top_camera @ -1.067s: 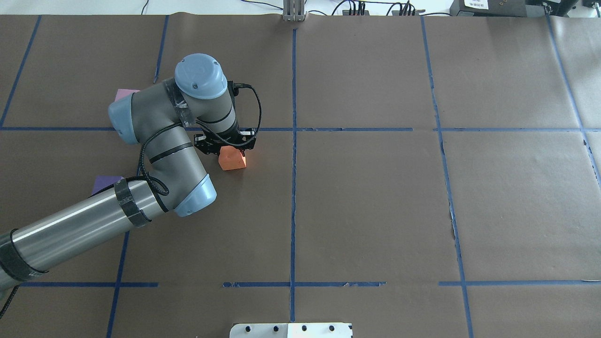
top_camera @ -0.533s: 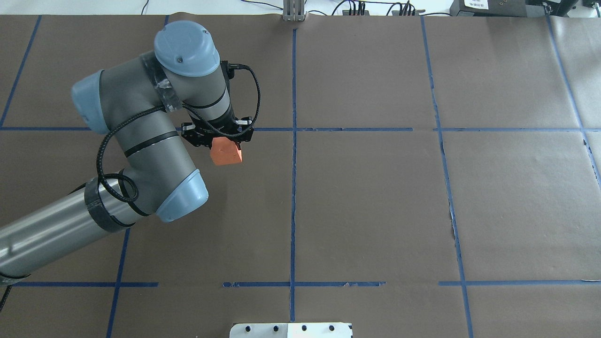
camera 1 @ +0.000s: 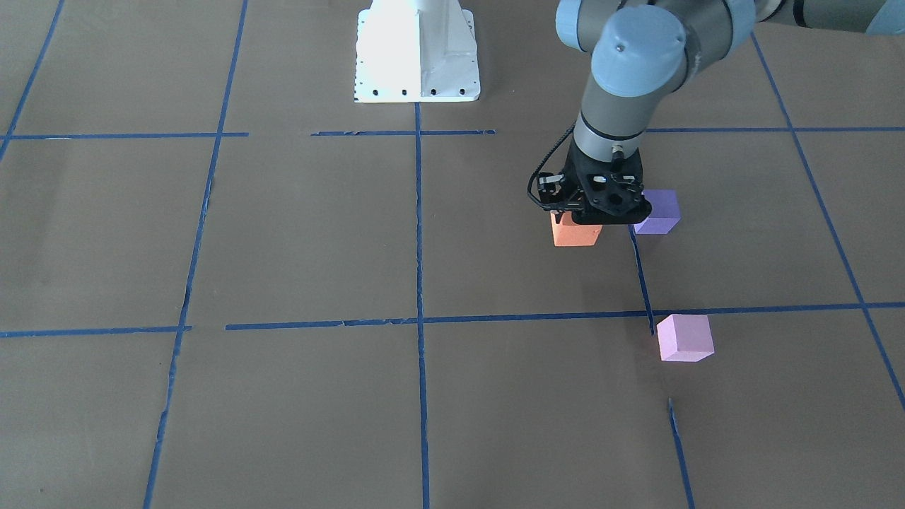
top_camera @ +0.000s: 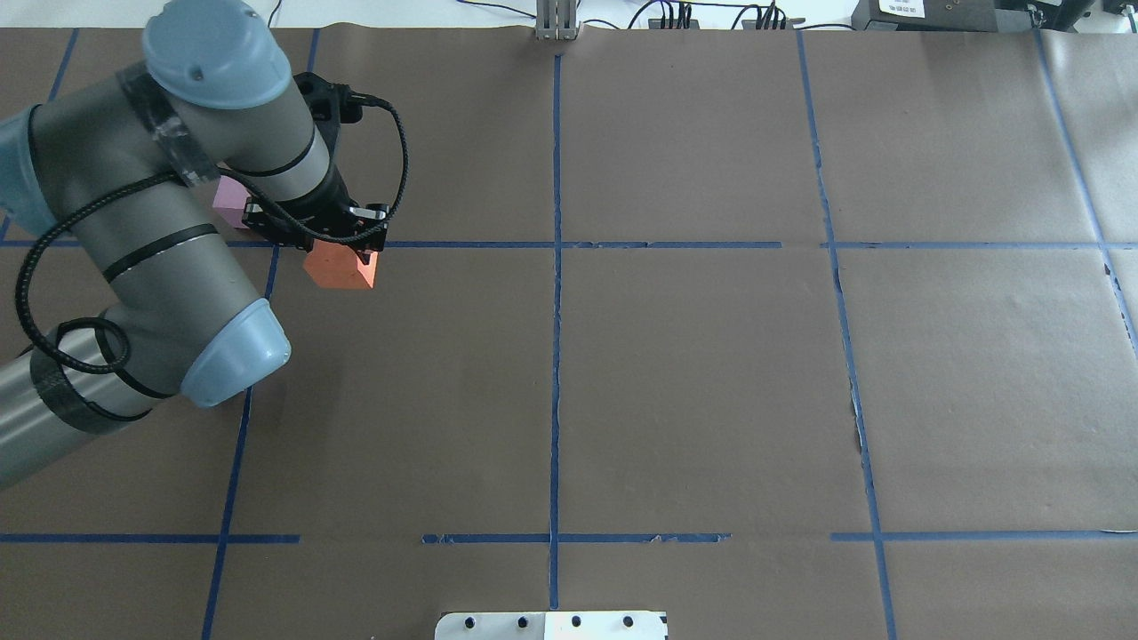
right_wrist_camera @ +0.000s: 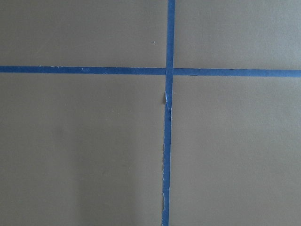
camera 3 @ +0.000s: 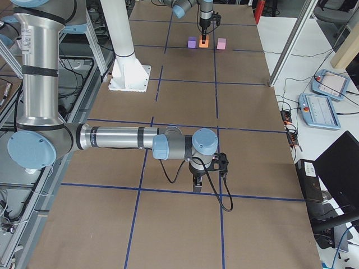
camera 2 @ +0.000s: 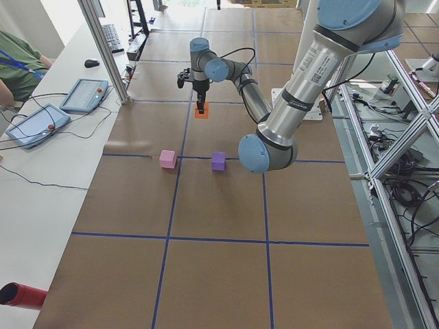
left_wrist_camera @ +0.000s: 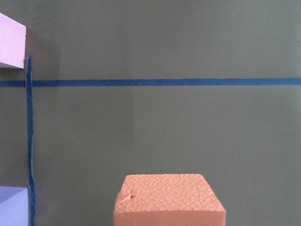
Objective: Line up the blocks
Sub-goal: 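Carry the orange cube toward the gap between pink and purple cubes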
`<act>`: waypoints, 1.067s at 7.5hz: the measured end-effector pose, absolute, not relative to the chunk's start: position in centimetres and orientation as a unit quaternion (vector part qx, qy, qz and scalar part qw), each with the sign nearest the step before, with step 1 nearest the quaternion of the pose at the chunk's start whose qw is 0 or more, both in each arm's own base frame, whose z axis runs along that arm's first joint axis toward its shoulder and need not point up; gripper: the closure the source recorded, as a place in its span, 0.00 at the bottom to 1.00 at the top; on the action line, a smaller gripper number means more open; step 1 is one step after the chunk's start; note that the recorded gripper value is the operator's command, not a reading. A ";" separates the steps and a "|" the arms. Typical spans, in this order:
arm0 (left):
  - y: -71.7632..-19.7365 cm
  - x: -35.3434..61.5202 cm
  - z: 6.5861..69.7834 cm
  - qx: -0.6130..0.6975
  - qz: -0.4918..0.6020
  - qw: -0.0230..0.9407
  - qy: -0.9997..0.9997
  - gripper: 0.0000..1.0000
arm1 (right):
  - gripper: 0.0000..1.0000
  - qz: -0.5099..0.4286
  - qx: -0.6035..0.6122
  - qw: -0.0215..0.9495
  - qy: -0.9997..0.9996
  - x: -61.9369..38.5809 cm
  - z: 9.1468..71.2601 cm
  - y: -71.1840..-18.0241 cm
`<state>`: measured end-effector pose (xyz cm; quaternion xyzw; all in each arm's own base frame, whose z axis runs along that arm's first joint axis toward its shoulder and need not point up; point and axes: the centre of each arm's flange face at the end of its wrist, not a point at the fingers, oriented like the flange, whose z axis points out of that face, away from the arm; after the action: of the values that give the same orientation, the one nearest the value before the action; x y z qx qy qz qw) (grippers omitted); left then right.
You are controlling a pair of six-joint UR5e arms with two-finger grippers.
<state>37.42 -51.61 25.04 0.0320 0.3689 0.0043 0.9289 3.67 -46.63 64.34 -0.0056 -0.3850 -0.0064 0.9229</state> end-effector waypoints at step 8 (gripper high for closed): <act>-55.1 33.1 42.0 -0.010 -0.033 0.930 0.365 1.00 | 0.00 -0.007 -0.006 0.923 -0.385 3.6 64.3 -46.6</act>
<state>33.12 -55.15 41.99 -0.0105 0.3655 -0.0330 0.9302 3.64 -46.65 64.33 -0.0056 -0.3850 -0.0067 0.9229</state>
